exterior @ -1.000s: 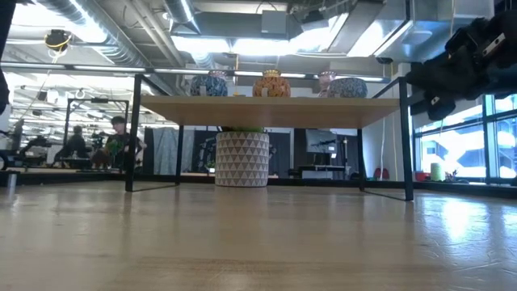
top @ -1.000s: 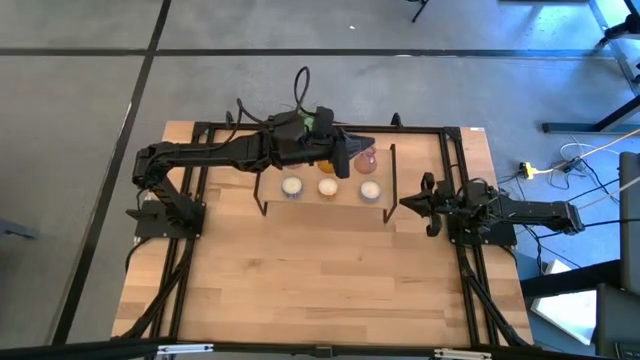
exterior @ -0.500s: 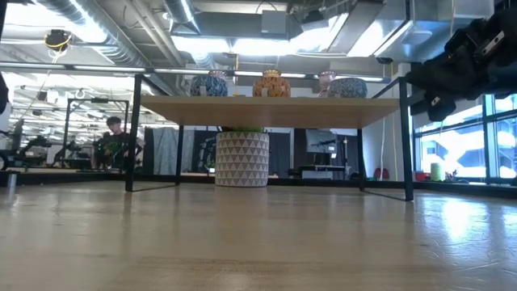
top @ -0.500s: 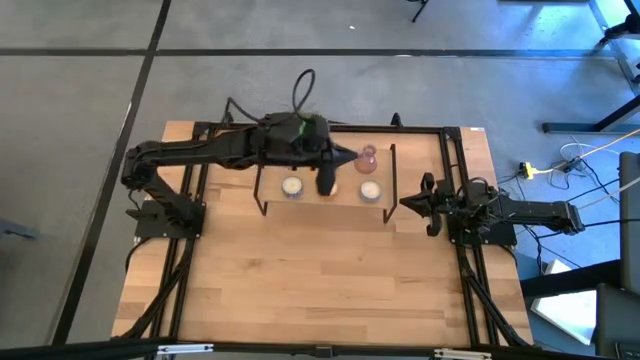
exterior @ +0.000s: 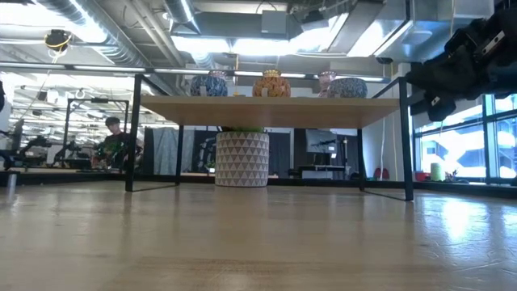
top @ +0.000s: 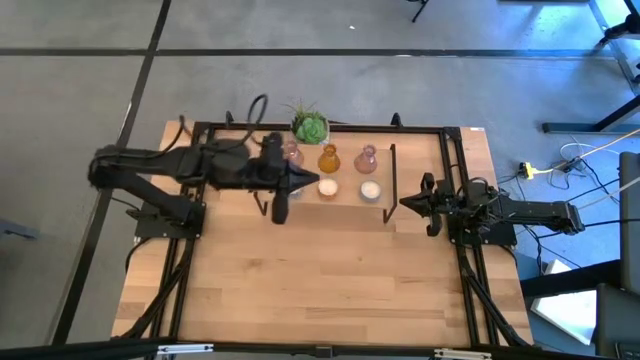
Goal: Pick & Place candle stick holders
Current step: Return to Home Position
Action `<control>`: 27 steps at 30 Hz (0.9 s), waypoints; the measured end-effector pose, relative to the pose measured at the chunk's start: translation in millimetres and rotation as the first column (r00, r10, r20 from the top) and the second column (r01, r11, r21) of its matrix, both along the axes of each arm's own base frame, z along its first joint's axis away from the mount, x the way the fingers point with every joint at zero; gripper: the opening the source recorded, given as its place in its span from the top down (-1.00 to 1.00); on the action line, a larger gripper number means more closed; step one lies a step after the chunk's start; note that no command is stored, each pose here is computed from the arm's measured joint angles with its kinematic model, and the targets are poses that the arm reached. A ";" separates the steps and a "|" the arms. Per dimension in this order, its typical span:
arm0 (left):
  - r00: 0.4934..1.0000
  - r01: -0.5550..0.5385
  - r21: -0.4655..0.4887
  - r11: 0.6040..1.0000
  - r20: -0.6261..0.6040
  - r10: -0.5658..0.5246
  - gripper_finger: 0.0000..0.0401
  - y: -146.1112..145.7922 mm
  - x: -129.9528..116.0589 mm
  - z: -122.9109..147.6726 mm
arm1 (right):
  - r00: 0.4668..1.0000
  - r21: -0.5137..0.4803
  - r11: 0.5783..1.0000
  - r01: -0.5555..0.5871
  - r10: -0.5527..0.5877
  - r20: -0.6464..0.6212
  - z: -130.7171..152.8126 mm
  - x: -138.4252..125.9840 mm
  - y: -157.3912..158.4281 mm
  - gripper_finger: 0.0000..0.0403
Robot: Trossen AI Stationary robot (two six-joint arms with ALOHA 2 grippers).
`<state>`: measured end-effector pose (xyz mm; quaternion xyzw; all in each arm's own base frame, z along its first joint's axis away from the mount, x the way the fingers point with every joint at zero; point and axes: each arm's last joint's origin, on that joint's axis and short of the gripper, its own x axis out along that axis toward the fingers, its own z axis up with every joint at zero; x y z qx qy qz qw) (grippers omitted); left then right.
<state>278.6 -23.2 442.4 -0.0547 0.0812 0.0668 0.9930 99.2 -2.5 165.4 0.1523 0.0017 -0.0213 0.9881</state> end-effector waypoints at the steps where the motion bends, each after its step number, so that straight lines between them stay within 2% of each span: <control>1: 1.000 -0.018 -0.003 1.000 0.002 0.018 0.99 -1.6 -7.2 -6.1 | 1.000 0.000 1.000 0.000 0.000 0.000 0.0 0.0 0.0 1.00; 7: 0.994 -0.025 -0.045 0.999 0.101 0.029 0.99 -4.7 -48.7 -50.3 | 1.000 0.000 1.000 0.000 0.000 0.000 0.1 0.0 0.0 1.00; 13: 0.972 -0.026 -0.064 0.998 0.230 0.040 0.99 1.9 -100.2 -99.8 | 1.000 0.000 1.000 0.000 0.000 0.000 0.1 0.0 0.0 1.00; 18: 0.967 -0.005 -0.096 0.995 0.251 0.029 0.99 6.4 -137.9 -149.6 | 1.000 0.000 1.000 0.000 0.000 0.000 0.1 0.0 0.0 1.00; 27: 0.941 0.043 -0.125 0.991 0.337 0.001 0.99 11.5 -170.4 -212.3 | 1.000 0.000 1.000 0.000 0.000 0.000 0.1 0.0 0.0 1.00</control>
